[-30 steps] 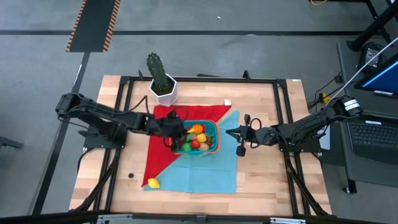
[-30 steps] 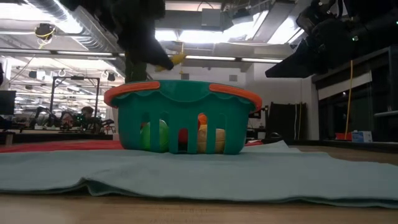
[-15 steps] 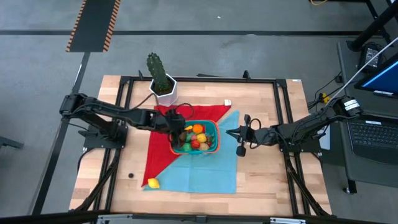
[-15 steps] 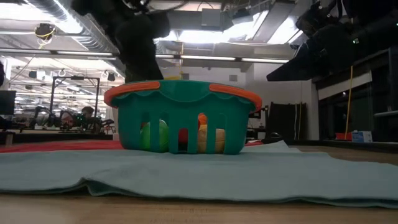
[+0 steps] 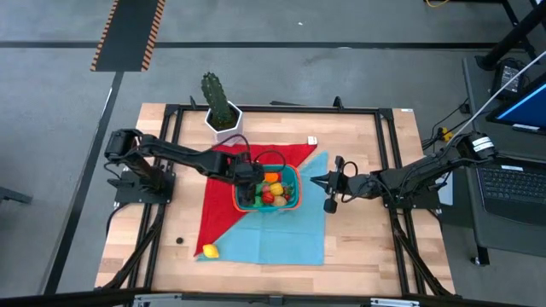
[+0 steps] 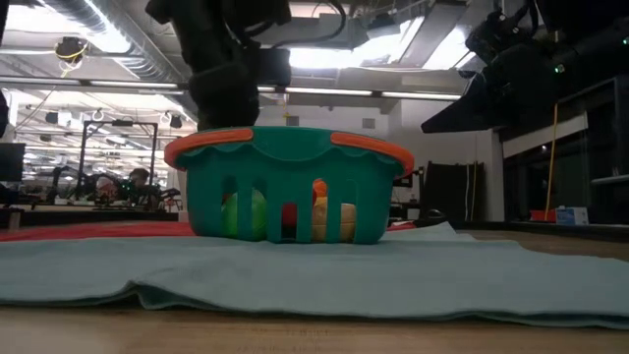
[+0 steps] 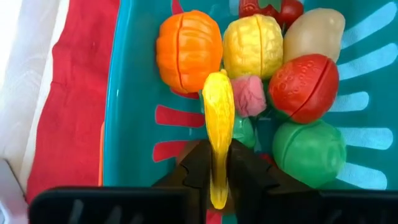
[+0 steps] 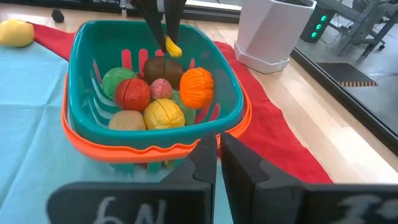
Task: Build produce basket
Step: Put the yellow corn into the blue basket, then put the yellow lemon into the blue basket
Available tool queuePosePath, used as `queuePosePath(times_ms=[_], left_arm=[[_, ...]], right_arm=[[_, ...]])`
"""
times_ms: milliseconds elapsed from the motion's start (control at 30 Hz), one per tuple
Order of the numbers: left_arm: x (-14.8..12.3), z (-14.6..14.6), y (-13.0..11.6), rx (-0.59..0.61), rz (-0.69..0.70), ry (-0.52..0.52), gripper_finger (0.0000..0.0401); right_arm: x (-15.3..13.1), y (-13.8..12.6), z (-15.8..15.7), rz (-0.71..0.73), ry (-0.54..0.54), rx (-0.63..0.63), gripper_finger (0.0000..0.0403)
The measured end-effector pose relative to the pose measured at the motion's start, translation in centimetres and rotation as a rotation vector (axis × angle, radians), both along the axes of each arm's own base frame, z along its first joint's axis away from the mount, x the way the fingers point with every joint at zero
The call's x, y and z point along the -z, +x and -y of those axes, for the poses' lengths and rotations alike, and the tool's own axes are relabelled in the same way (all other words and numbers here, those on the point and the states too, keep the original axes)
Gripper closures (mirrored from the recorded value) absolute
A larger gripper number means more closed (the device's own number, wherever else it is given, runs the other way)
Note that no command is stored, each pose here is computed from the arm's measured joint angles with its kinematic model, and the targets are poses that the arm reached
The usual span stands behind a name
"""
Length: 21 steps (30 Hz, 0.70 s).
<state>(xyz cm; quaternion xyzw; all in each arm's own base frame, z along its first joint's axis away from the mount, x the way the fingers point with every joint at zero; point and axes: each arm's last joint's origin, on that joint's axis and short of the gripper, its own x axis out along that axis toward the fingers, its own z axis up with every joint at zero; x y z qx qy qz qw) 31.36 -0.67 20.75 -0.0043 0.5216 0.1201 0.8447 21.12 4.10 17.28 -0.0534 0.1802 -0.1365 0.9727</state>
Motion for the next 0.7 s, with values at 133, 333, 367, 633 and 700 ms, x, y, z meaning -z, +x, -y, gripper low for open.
queuePosePath(times_ms=[133, 333, 367, 633, 700], left_arm=[[-0.3, 0.0, 0.0, 0.0, 0.012, 0.0, 0.034], [-0.3, 0.2, 0.0, -0.04, 0.021, -0.022, 0.0324], [-0.3, 0.2, 0.0, -0.04, 0.02, -0.022, 0.0322], [-1.1, 2.2, -0.9, 0.061, 0.009, -0.002, 0.032], [-1.8, 3.1, -1.3, 0.067, 0.04, 0.018, 0.0323]], right_arm=[[0.0, 0.0, 0.0, -0.003, -0.001, 0.0, 0.0377], [0.0, 0.0, 0.0, -0.004, -0.001, 0.0, 0.0377], [0.0, 0.0, 0.0, -0.003, -0.001, 0.0, 0.0377], [0.0, 0.0, 0.0, -0.003, -0.001, 0.0, 0.0377], [0.0, 0.0, 0.0, -0.003, 0.0, 0.001, 0.0377]])
